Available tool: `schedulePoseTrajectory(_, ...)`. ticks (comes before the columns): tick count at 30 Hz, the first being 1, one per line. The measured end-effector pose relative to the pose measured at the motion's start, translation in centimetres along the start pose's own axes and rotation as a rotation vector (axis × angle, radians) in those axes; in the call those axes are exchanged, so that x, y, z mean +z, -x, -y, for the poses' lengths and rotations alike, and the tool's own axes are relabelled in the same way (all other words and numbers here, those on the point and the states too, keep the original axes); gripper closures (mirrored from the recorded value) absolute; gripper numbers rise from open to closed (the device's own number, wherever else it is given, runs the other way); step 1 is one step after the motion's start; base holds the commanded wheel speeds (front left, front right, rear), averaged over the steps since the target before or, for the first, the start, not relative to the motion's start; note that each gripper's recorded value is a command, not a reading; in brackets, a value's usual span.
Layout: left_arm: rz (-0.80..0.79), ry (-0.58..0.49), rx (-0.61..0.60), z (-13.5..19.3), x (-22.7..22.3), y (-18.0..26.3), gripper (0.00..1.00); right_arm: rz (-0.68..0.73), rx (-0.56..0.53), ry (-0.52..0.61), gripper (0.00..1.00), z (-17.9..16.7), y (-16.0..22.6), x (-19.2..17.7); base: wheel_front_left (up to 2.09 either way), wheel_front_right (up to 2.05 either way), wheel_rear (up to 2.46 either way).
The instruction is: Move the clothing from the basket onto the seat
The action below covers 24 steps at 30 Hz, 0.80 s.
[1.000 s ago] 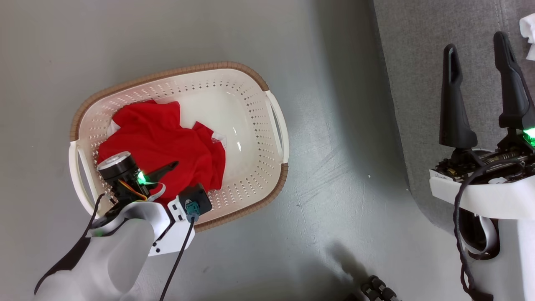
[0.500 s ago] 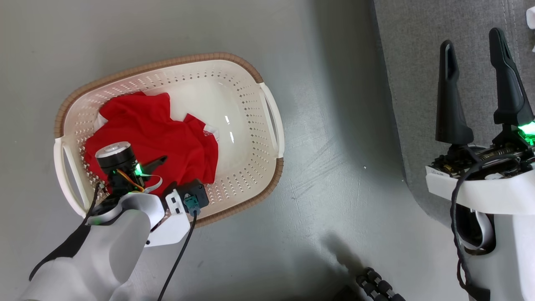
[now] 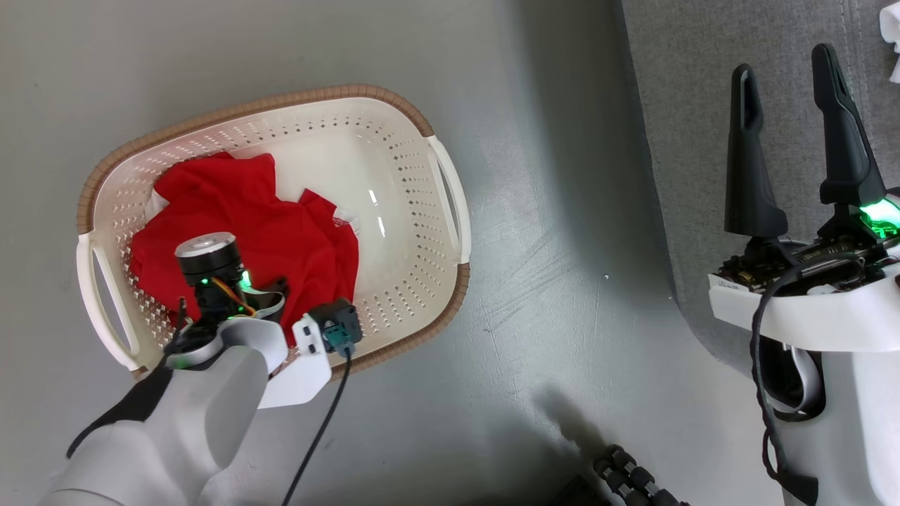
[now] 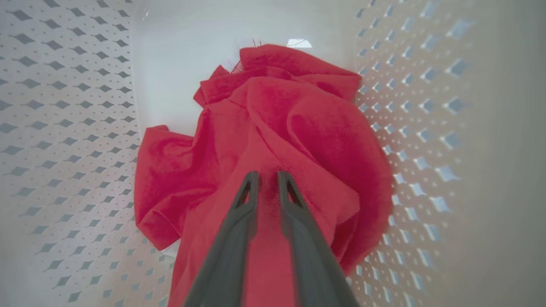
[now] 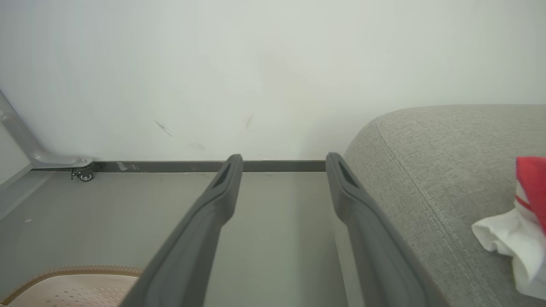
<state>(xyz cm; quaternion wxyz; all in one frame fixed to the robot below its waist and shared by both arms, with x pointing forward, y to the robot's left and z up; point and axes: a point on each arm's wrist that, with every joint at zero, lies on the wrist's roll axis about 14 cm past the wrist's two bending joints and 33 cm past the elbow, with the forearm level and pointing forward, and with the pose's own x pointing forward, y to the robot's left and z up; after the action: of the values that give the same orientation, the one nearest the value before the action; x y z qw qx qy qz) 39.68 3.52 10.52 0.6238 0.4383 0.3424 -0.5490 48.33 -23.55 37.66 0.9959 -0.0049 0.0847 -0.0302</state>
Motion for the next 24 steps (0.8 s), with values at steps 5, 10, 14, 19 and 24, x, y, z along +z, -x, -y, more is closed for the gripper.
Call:
schedulePoseTrajectory(5, -0.019, 0.004, -0.006, 0.2, 0.4, -0.2, 1.00, 0.000, -0.007, 0.002, 0.00, 0.3, 0.0, -0.1, 0.00, 0.00, 0.00)
schedulePoseTrajectory(10, -0.035, 0.028, -0.006, 0.3, 0.5, -0.3, 1.00, 0.008, -0.009, -0.006, 0.00, 0.3, -0.2, 0.0, 0.00, 0.00, 0.00)
schedulePoseTrajectory(14, -0.029, 0.050, 0.009, 0.0, 0.7, -0.3, 1.00, 0.012, -0.011, -0.006, 0.00, 0.4, -0.2, 0.0, 0.00, 0.00, 0.00)
schedulePoseTrajectory(19, 0.005, 0.081, 0.044, -0.9, 1.4, -0.1, 1.00, 0.013, -0.011, -0.009, 0.00, 0.4, -0.3, 0.0, 0.00, 0.00, 0.00)
schedulePoseTrajectory(24, 0.043, 0.108, 0.085, -2.0, 2.2, 0.1, 1.00, 0.011, -0.008, -0.015, 0.00, 0.2, -0.3, -0.2, 0.00, 0.00, 0.00)
